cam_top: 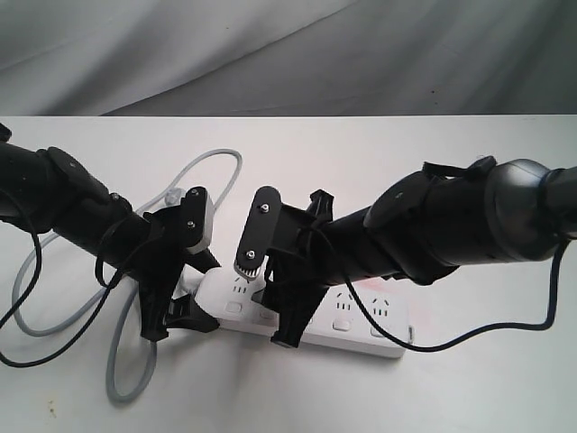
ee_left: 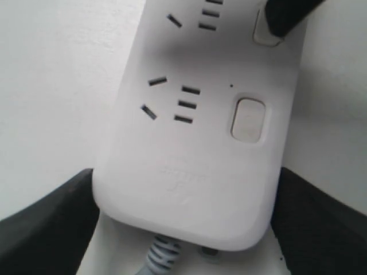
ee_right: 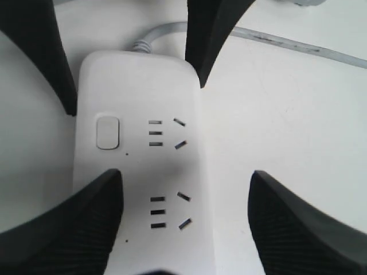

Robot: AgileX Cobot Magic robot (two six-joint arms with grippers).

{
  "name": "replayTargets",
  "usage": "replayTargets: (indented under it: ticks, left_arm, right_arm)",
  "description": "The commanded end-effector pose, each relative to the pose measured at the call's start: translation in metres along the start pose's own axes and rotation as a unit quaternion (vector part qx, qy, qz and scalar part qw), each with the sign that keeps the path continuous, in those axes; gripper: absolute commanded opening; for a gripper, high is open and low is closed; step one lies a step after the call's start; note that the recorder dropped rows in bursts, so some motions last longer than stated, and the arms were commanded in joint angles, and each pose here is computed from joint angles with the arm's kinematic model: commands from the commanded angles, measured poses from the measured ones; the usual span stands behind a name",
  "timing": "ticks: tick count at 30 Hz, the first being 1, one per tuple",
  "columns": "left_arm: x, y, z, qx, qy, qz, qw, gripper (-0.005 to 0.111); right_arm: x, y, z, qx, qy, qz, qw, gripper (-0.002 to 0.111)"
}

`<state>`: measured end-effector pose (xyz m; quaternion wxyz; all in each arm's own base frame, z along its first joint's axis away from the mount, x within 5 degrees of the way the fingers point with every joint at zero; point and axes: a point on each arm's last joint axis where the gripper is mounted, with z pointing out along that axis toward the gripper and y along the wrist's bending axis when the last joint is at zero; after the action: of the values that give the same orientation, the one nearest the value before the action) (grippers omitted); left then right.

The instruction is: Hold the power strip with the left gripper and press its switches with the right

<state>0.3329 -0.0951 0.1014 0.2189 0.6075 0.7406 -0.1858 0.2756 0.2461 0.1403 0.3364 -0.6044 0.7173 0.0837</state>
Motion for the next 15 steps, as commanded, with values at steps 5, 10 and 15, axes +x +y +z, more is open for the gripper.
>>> replayTargets:
  ticks: [5,10,15]
  left_arm:
    - [-0.0006,-0.0017,0.0009,0.009,0.001,0.007,1.000,0.066]
    - [-0.0006,-0.0017,0.0009,0.009,0.001,0.007,1.000,0.066]
    - [-0.0006,-0.0017,0.0009,0.009,0.001,0.007,1.000,0.066]
  right_arm:
    - [0.0015,-0.0035,-0.0036,0.006,0.000,-0.002,1.000,0.059]
    - [0.0019,-0.0039,-0.0036,0.009,0.002,-0.008,1.000,0.059]
    - [0.0022,-0.0046,-0.0036,0.013,0.004,-0.010,1.000,0.059]
